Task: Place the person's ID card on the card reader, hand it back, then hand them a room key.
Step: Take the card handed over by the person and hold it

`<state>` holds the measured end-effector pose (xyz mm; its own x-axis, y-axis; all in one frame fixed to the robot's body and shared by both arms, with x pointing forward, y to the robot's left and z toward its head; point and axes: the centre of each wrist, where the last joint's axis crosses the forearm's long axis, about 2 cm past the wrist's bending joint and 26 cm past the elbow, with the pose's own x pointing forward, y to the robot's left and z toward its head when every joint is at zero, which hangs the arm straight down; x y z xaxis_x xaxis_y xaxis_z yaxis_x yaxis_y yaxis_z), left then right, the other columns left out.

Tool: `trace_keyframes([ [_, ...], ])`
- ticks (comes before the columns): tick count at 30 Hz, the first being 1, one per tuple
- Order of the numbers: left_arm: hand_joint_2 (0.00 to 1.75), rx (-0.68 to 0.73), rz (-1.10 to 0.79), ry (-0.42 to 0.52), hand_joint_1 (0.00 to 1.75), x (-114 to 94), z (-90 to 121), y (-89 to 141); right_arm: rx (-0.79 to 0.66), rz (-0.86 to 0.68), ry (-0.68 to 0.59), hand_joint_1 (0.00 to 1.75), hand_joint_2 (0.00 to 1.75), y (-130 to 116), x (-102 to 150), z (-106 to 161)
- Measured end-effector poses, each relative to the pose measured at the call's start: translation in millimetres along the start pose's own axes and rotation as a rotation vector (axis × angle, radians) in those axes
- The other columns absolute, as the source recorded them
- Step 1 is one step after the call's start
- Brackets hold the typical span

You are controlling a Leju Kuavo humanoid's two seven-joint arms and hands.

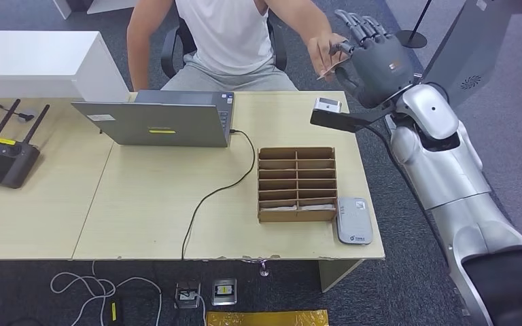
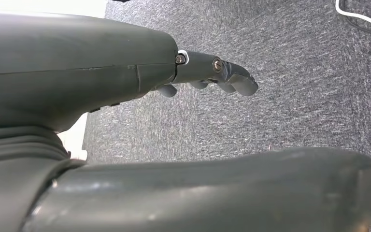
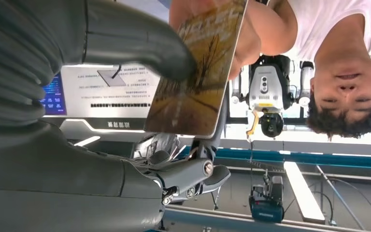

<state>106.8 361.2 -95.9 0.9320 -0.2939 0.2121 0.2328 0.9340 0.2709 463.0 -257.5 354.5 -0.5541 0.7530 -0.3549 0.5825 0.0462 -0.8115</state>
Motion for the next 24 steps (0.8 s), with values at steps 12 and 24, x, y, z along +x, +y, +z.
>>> trace_keyframes([
  [12, 0.00, 0.000, 0.002, 0.001, 0.00, -0.6, 0.0, -0.2, 0.025, -0.034, -0.009, 1.75, 1.75, 6.0, 4.5, -1.8],
  [24, 0.00, 0.009, 0.017, 0.004, 0.00, -0.9, 0.1, -0.7, 0.096, -0.112, 0.013, 1.75, 1.75, 17.9, 7.1, 3.6],
])
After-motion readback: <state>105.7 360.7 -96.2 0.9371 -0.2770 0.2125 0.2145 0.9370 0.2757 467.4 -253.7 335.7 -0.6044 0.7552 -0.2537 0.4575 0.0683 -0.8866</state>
